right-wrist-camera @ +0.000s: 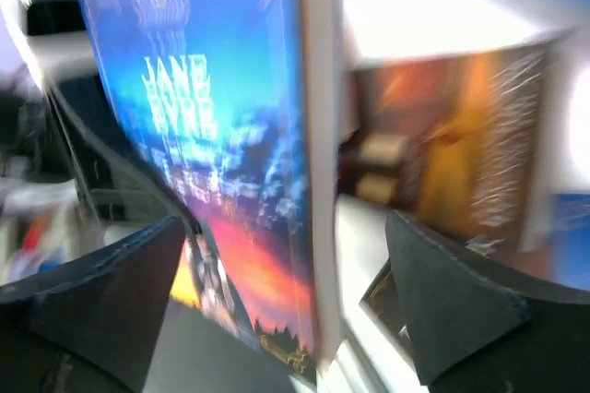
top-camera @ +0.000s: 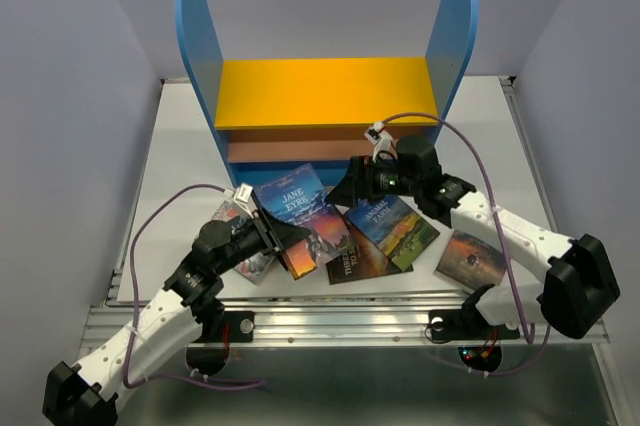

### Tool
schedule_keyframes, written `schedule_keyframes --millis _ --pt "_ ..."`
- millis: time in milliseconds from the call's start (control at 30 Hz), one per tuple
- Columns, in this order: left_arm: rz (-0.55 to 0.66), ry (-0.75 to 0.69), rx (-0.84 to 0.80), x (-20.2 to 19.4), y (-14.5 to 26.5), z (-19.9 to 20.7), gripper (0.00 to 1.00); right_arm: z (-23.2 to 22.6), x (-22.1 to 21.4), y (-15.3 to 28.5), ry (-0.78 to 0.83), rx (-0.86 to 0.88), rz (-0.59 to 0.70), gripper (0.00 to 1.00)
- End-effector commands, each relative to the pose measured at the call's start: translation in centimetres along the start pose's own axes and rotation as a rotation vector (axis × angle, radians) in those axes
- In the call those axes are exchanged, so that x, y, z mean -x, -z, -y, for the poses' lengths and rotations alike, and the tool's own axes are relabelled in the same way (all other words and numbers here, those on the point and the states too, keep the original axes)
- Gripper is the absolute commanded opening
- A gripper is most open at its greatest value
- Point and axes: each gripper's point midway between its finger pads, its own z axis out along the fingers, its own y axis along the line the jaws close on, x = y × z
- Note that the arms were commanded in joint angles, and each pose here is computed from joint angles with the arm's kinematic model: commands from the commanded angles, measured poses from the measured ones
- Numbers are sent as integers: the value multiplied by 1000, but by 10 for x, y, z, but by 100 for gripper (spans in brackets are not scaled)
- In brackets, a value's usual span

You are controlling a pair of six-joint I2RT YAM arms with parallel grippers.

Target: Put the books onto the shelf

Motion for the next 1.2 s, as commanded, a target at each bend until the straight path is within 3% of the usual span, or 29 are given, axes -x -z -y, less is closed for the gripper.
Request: schedule_keyframes --millis 0,100,200,467,633,767,867,1067,1167 --pt "191 -78 -168 52 8 74 0 33 75 48 117 -408 301 100" --pt "265 -94 -154 74 7 88 0 61 94 99 90 -687 472 100" --pt "324 -138 -166 95 8 112 0 69 96 129 103 -811 534 100" --pt "316 -311 -310 118 20 199 0 61 96 160 153 -865 574 100" --pt "477 -351 -261 165 21 229 0 66 94 166 142 -901 588 100" --pt "627 -236 -155 212 -3 227 0 62 97 169 152 -895 599 100" --pt "827 -91 -52 258 -8 215 0 61 96 172 157 -894 603 100" --pt "1013 114 23 299 -26 204 0 56 94 164 166 -853 576 100" --pt "1045 151 24 308 -35 206 0 55 92 159 171 -833 554 100"
